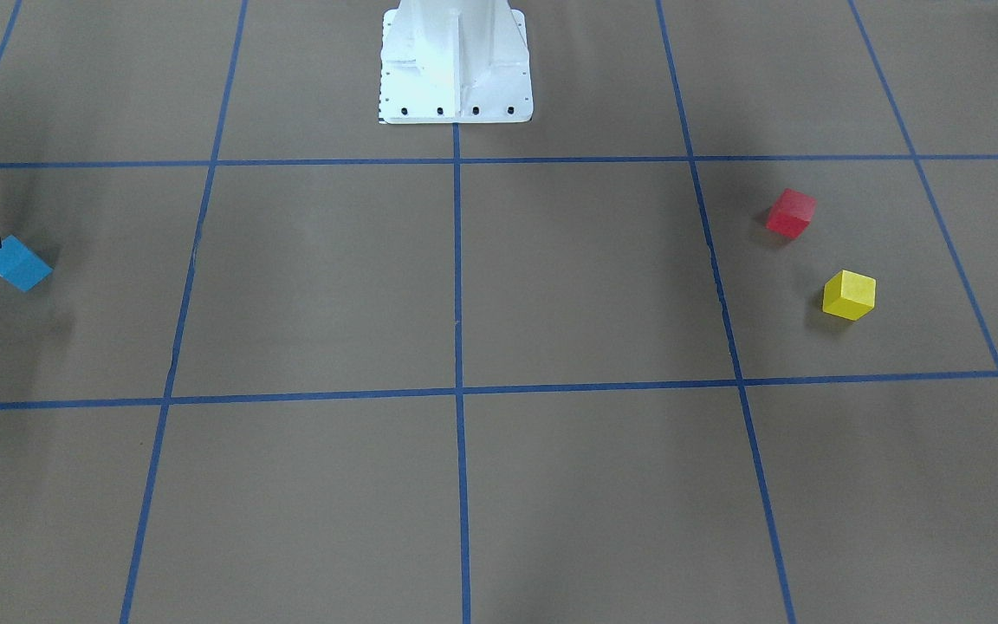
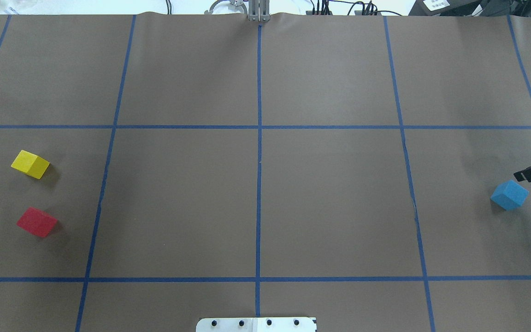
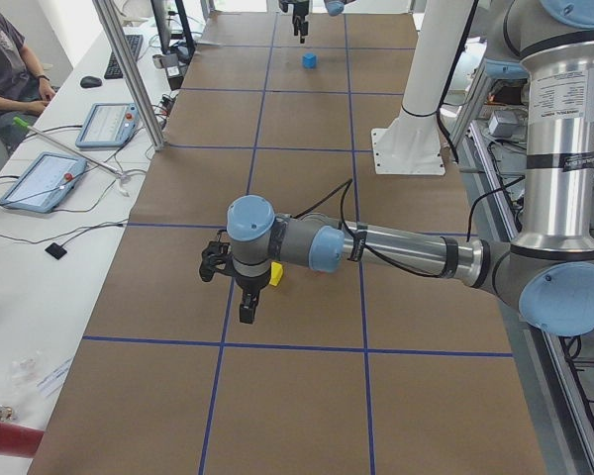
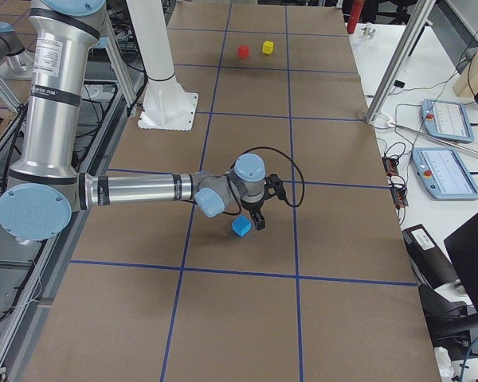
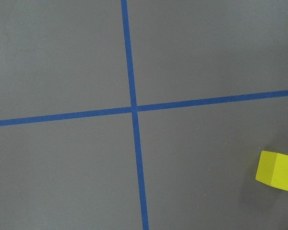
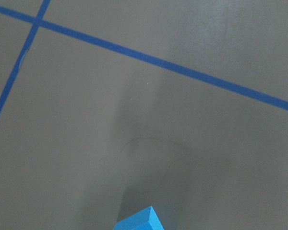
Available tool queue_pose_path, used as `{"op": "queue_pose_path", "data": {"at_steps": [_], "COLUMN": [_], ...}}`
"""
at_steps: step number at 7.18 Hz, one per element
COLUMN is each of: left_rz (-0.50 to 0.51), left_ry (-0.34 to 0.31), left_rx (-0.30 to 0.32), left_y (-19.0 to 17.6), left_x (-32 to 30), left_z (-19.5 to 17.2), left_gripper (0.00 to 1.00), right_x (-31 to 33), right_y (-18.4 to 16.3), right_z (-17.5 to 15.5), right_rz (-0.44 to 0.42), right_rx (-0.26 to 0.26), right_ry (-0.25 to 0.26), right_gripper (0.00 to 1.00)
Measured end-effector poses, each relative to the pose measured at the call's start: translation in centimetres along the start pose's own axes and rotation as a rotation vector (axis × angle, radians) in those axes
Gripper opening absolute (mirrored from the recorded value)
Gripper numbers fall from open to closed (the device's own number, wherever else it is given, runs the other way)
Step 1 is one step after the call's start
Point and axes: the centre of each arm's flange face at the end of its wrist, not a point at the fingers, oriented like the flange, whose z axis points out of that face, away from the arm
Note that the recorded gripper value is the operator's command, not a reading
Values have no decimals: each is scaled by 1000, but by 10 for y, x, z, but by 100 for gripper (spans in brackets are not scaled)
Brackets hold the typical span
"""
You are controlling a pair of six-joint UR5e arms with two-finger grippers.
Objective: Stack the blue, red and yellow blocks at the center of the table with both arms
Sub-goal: 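Lower the right gripper onto the blue cube and close on it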
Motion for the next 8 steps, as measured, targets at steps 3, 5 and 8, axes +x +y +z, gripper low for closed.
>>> {"op": "queue_pose_path", "data": {"at_steps": [3, 5, 8], "left_rz": [10, 10, 11], "left_ry": [1, 0, 0], "left_rx": [10, 11, 13], "left_y": [-1, -1, -1], "left_x": [5, 5, 6], "left_z": [-5, -5, -7], "left_gripper": [100, 100, 100], "right_x": [-4, -2, -13], "right_y": [16, 21, 18], "right_z": [19, 32, 53], "right_rz": [-227, -337, -384], "right_rx": [-34, -61, -95], "right_ry": [15, 14, -9], "right_gripper": [100, 100, 63]}}
